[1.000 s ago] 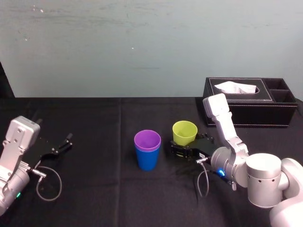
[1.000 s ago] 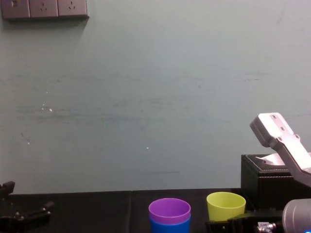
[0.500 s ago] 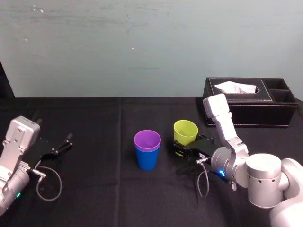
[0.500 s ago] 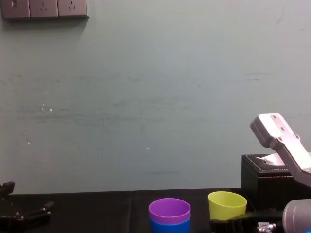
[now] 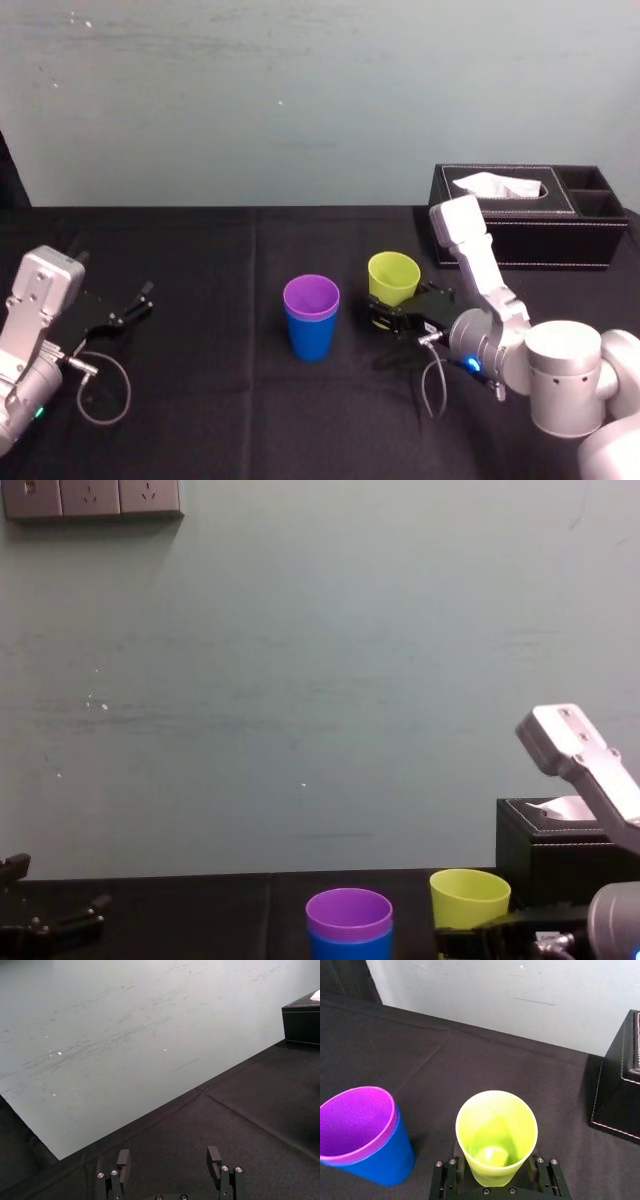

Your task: Stack the three plastic cups sequentially using one hand.

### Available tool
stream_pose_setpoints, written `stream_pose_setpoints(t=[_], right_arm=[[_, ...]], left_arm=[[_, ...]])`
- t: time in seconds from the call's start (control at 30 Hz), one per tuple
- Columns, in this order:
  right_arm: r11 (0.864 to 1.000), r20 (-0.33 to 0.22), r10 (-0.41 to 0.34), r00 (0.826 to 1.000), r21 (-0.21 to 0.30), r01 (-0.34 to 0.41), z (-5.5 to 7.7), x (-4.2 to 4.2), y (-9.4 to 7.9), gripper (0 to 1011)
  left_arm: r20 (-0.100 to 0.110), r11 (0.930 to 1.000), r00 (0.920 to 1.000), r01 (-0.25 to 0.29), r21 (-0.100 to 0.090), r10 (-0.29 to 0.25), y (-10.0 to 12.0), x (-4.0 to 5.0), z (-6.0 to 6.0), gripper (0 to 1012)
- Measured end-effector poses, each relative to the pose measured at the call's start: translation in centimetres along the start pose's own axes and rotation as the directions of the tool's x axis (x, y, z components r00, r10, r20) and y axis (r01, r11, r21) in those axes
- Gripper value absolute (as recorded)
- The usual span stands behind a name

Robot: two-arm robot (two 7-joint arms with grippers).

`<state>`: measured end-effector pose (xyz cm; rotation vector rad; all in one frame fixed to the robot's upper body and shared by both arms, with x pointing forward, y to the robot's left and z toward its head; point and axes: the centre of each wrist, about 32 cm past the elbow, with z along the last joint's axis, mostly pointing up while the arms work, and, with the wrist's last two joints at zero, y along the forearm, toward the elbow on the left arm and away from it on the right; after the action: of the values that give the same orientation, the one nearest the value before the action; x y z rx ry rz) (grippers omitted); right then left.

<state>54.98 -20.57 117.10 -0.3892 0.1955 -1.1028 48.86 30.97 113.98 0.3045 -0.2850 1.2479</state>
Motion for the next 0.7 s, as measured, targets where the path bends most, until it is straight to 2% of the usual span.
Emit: stream_pose_setpoints(t=[0.2,0.43,0.57,0.7], right_arm=[[1.000,0.034,0.019,0.999,-0.010,-0.018,1.5,0.16,-1.2,712],[0.999,0.079,0.047,0.996,-0.003,-0.047,4.3,0.14,-2.8,712],[0.998,0.107,0.062,0.992,0.024,-0.065,6.3,0.02,-3.8,712],[0.995,0.125,0.077,0.989,0.057,-0.085,7.7,-0.22,-4.7,712]], left_arm=[[0.000,1.0000,1.0000,0.000,0.000,0.000,0.0,0.00,0.0,1000],[0.000,1.0000,1.0000,0.000,0.000,0.000,0.0,0.00,0.0,1000],[0.000,1.0000,1.0000,0.000,0.000,0.000,0.0,0.00,0.0,1000],[0.000,1.0000,1.0000,0.000,0.000,0.000,0.0,0.00,0.0,1000]])
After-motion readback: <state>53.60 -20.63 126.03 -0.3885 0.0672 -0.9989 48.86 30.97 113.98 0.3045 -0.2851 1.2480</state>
